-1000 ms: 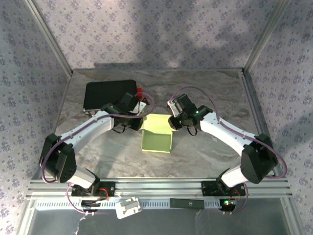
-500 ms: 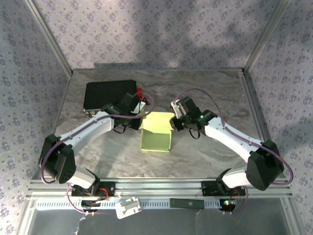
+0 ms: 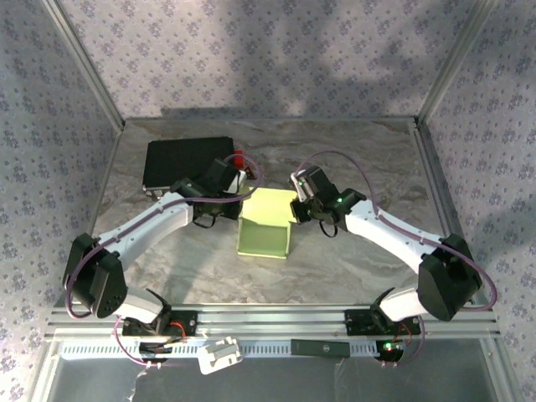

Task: Fold the paper box

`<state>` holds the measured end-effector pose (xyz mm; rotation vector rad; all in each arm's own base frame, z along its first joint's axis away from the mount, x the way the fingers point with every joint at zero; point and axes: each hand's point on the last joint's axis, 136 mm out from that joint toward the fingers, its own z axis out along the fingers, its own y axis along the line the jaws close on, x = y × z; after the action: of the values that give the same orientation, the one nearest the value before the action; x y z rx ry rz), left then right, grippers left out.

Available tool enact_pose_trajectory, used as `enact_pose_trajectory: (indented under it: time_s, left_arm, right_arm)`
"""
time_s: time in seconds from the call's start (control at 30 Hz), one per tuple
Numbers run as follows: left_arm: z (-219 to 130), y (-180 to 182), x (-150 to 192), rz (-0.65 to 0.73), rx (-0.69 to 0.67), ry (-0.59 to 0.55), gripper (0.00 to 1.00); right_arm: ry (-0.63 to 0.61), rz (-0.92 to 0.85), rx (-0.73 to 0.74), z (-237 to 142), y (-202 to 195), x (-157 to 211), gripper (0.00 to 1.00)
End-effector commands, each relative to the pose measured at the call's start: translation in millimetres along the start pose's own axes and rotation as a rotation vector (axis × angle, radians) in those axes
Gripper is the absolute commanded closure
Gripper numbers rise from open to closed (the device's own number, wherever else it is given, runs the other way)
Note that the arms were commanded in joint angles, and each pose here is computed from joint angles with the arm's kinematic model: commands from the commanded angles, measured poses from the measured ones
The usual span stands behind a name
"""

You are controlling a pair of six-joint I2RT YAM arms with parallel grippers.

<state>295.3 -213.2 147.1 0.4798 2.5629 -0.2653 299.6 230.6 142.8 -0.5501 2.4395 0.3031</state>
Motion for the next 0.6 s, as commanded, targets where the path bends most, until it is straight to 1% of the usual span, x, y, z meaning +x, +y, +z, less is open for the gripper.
enact_pose_trajectory:
  time_s: [0.0, 0.13, 0.3, 0.57]
  left_arm:
    - [-10, -3, -12, -0.081, 0.018, -0.086, 0.86]
    - [-6, -1, -11, -0.127, 0.013, -0.101, 0.89]
    - [-2, 1, -11, -0.146, 0.003, -0.106, 0.89]
    - [0, 3, -26, -0.197, -0.009, -0.174, 0.91]
  right_arm:
    - [-0.072, 0.06, 0.055, -1, 2, -14, 0.91]
    - [-0.114, 0.112, 0.077, -1, 9, -21, 0.98]
    - [-0.15, 0.175, 0.129, -3, 8, -26, 0.99]
    - [-0.188, 0.222, 0.178, 1, 11, -39, 1.0]
